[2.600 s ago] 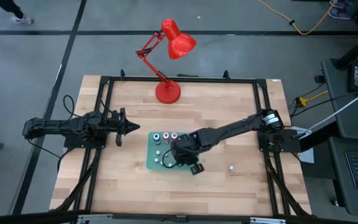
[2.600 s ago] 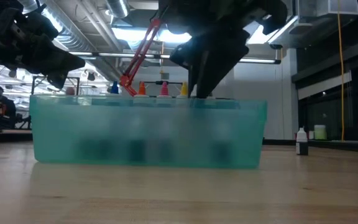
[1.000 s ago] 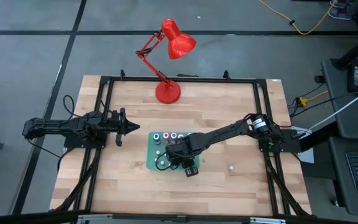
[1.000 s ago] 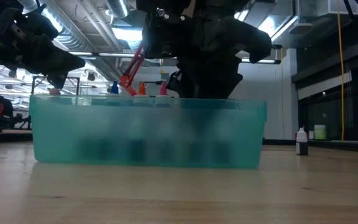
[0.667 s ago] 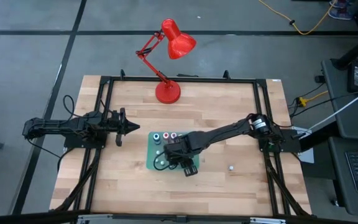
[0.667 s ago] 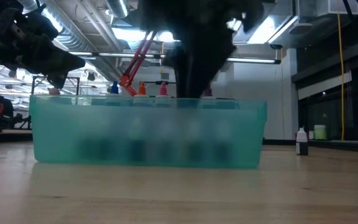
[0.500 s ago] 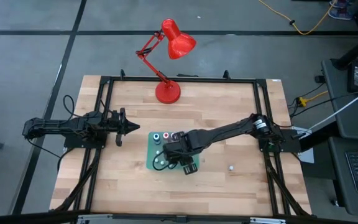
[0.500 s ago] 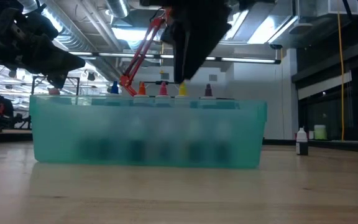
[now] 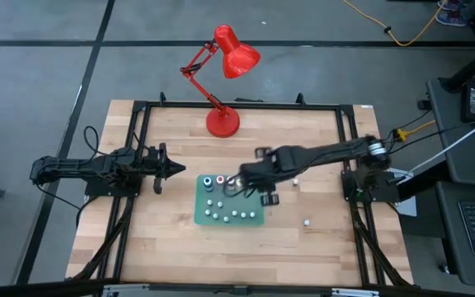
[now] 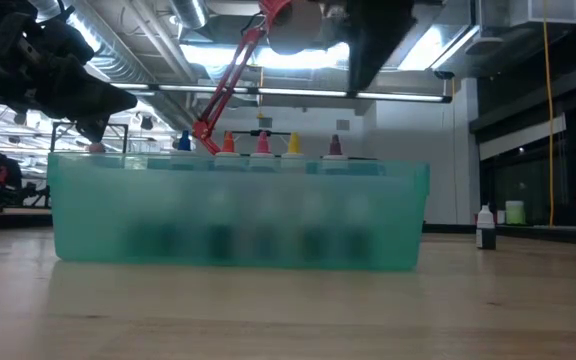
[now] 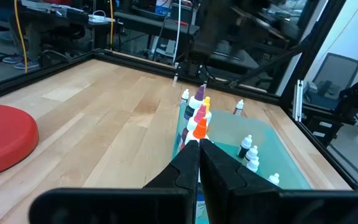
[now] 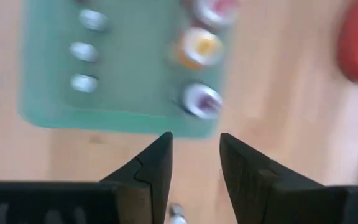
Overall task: Pick & Place food coloring
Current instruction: Put the small pink bottle into the green bin
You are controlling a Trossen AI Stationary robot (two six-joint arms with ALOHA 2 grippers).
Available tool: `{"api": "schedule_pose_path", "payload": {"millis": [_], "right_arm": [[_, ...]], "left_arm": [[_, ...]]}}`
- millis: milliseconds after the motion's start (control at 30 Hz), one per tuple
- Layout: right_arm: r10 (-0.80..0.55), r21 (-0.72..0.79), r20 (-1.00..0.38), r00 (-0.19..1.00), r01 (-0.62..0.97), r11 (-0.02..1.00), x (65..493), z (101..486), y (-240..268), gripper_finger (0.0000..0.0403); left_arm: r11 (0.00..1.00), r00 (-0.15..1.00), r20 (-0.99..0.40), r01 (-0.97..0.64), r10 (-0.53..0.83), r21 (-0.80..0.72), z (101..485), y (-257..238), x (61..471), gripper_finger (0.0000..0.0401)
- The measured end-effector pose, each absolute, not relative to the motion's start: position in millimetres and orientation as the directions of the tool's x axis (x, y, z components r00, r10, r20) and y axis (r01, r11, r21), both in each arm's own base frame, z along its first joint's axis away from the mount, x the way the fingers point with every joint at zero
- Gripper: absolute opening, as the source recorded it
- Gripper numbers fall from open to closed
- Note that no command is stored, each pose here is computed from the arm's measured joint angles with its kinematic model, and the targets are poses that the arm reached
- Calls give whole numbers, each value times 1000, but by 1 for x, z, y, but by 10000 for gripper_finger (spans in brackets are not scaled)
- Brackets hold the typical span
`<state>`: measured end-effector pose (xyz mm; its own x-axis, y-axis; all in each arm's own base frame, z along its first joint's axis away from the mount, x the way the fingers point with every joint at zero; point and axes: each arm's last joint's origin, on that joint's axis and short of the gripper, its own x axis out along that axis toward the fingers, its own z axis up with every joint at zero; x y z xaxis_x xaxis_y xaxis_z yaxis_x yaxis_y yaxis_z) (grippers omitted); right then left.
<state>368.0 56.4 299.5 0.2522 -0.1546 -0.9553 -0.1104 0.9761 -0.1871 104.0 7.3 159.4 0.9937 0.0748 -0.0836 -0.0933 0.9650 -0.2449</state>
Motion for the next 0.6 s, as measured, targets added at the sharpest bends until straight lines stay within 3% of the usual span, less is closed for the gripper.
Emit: {"api": "schedule_pose_path", "payload": {"millis": [233, 600], "right_arm": [[-243, -234, -924, 295, 65, 970, 314, 294, 20, 135], [-126, -47, -962, 243, 305, 951, 225, 246, -8, 141]], "left_arm": [[965, 994, -83, -93, 75, -245, 159, 7, 104, 12], [965, 994, -84, -93, 75, -245, 159, 7, 104, 13]]}}
